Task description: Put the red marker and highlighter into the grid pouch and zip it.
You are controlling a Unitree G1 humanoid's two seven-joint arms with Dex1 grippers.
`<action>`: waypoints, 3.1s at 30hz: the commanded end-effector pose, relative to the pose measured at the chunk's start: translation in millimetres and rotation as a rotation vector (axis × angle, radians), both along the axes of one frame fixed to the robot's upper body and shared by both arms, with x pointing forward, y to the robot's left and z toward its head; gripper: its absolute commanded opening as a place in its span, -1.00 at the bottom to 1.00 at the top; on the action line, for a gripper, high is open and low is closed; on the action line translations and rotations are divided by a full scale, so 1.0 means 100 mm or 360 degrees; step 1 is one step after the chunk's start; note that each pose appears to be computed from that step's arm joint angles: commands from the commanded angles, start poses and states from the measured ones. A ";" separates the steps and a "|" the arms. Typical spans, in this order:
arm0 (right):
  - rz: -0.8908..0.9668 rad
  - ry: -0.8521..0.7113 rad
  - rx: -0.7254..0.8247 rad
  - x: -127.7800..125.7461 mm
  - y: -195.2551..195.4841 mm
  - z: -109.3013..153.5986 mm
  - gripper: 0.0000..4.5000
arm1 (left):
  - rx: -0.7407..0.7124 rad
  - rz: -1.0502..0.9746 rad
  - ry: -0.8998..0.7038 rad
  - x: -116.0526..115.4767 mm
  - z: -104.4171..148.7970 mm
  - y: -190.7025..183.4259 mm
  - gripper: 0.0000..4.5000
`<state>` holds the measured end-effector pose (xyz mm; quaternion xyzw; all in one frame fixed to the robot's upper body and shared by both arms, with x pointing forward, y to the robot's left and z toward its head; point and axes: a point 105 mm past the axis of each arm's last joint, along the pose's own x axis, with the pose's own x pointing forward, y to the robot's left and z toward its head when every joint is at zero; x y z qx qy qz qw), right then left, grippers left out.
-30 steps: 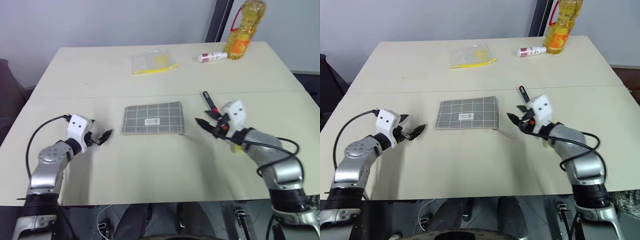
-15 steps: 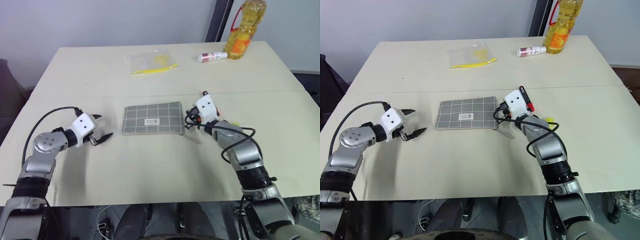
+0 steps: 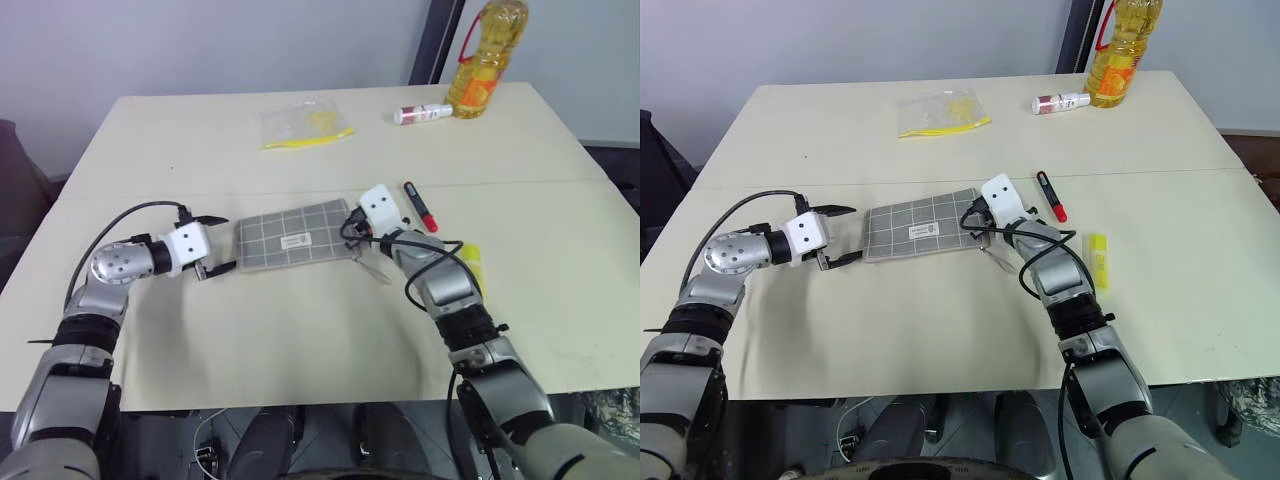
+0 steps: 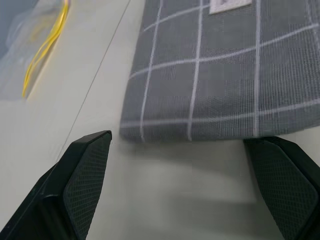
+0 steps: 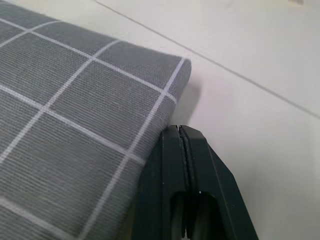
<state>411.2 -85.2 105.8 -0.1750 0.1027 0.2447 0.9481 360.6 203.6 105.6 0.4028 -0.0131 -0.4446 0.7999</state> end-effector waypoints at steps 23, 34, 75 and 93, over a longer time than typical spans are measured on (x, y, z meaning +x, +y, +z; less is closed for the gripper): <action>-0.0056 -0.0136 -0.0016 0.06 -0.12 0.18 -1.00 | -0.0365 -0.0232 0.0148 -0.41 0.03 -0.49 -0.99; -0.0109 -0.0223 0.0155 -0.31 -0.82 0.58 0.27 | -0.0840 0.0089 0.0222 -0.30 0.25 -0.71 -1.00; 0.0743 -0.0091 0.0035 -1.10 0.20 0.42 -0.97 | -0.0973 0.0041 0.0381 -0.43 0.18 -1.34 -1.00; 0.0654 -0.0052 -0.0076 -1.21 0.00 0.53 -0.59 | -0.0996 0.0106 0.0309 -0.15 0.12 -1.63 -1.00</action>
